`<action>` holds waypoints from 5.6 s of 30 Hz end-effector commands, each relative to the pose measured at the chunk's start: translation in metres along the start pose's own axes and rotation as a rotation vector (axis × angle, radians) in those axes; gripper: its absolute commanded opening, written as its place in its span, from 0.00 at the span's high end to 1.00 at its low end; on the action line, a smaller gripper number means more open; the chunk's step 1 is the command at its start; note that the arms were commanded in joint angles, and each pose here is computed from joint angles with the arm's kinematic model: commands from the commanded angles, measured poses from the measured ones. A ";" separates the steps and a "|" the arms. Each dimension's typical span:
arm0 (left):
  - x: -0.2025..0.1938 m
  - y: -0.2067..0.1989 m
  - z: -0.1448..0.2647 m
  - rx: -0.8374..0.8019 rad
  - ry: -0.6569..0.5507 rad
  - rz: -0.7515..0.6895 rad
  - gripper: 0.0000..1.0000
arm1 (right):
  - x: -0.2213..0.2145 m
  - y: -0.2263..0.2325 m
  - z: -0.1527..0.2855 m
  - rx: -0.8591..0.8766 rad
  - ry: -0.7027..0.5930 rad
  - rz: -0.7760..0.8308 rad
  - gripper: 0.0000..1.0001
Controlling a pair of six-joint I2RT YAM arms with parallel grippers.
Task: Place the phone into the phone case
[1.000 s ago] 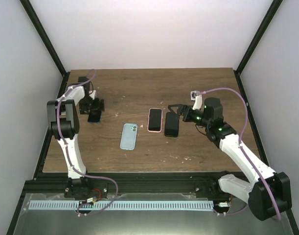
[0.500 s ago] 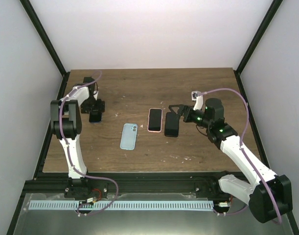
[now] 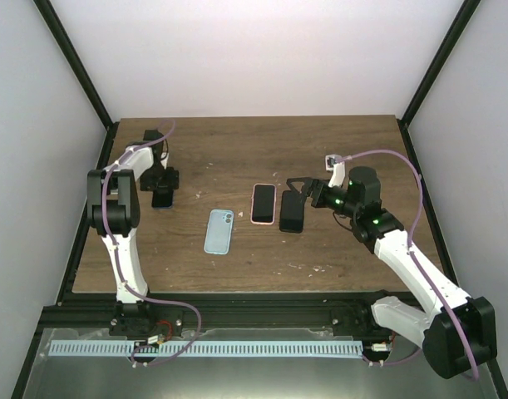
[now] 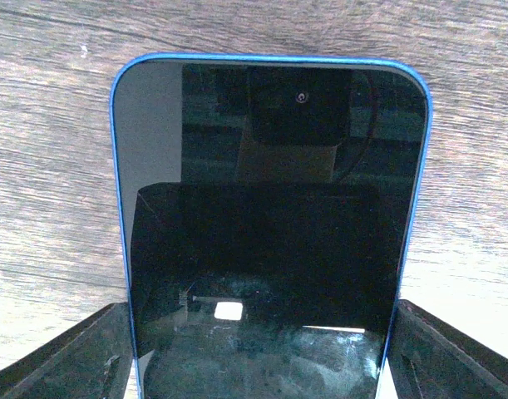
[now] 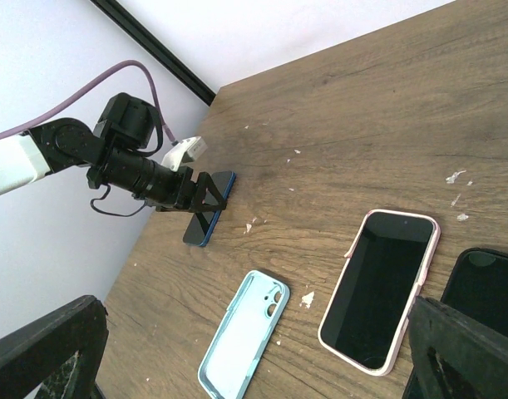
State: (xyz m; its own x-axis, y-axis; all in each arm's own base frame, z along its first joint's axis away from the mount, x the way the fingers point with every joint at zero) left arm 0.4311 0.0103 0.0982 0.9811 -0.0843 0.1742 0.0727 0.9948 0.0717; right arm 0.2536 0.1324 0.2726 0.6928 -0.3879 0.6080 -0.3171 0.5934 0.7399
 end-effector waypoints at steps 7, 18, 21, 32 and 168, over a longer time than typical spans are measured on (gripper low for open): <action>-0.007 -0.005 -0.023 -0.019 0.079 0.036 0.18 | 0.006 0.007 0.008 0.007 -0.031 0.011 0.00; -0.010 -0.011 0.002 -0.019 0.056 0.063 0.30 | 0.003 0.004 0.009 0.004 -0.026 0.005 0.00; -0.013 -0.019 0.014 -0.035 0.049 0.057 0.31 | 0.002 0.004 0.010 0.008 -0.029 0.002 0.00; -0.036 -0.063 0.052 -0.200 0.009 0.044 0.35 | -0.005 -0.002 0.012 -0.007 -0.029 -0.036 0.00; -0.139 -0.169 0.064 -0.691 -0.097 0.081 0.41 | -0.131 -0.017 -0.140 -0.052 0.525 -0.211 0.70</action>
State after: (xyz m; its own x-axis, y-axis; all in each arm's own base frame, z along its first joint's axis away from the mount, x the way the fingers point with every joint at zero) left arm 0.2640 -0.1621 0.1087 0.9815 -0.0642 0.1802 0.1558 0.8150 -0.5581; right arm 0.2555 0.2570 0.1412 0.9738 -0.1342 0.1837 -0.0775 0.5636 0.8224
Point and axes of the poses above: each gripper's point midway between its finger pads, its own z axis back along the fingers, its own y axis along the line the jaws close on, x = y × z, the point moved 8 cm from there along z, back along the fingers, and after that the axes turned 9 degrees about -z, right-handed, at the moved point
